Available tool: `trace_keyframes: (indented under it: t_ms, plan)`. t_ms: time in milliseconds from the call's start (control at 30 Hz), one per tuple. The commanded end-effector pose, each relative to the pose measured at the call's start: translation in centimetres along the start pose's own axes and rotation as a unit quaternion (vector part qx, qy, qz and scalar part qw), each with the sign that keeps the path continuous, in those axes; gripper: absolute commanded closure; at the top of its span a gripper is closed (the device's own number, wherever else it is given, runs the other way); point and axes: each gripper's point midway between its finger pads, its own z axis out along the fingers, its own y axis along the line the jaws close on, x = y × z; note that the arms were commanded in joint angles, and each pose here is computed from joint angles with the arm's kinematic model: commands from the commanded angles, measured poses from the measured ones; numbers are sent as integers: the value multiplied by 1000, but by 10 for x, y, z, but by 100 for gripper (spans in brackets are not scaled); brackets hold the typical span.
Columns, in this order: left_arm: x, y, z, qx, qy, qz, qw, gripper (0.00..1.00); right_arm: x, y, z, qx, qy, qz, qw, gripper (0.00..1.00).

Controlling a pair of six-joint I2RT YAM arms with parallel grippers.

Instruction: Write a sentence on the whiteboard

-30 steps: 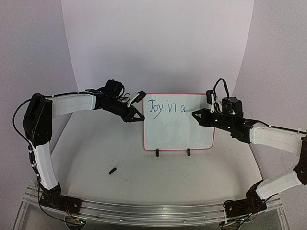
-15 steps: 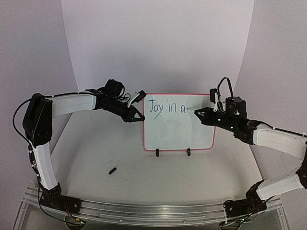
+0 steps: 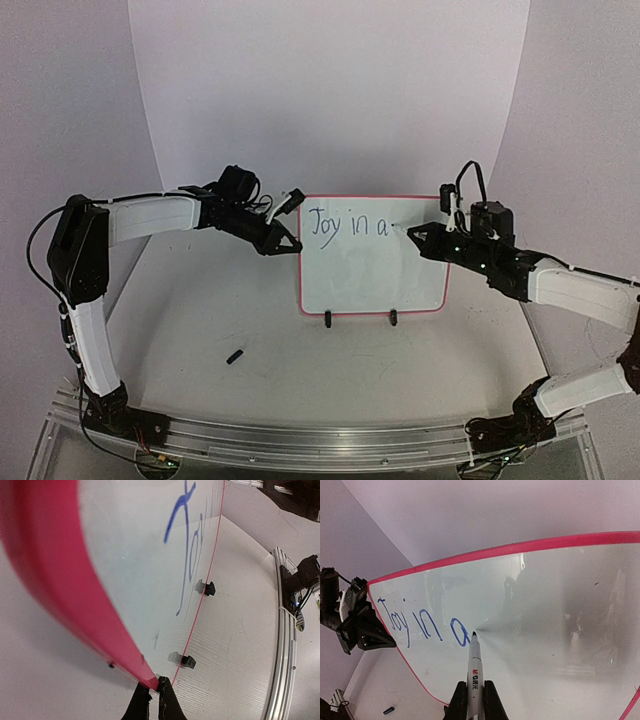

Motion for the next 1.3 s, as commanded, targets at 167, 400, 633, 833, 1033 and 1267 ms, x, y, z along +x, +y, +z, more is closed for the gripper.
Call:
trace_keyframes:
  t_ms: [167,400,633,833,1033,1267]
  plan:
    - [30,-2,8,-14,59,9,998,100,-28,1,8,11,-38,-5,999,100]
    - [31,-2,10,-13,61,9,998,100,-18,5,17,-5,-16,-10,1000,100]
    - [31,-2,9,-13,60,9,998,100,4,-3,15,1,11,-5,1000,100]
    - [31,-2,10,-12,60,9,998,100,7,-7,9,11,14,-5,1000,100]
    - [31,-2,9,-14,60,9,998,100,-2,-8,4,22,0,-7,1000,100]
    - [31,-2,9,-14,61,9,998,100,-22,8,-7,-4,-23,-11,1000,100]
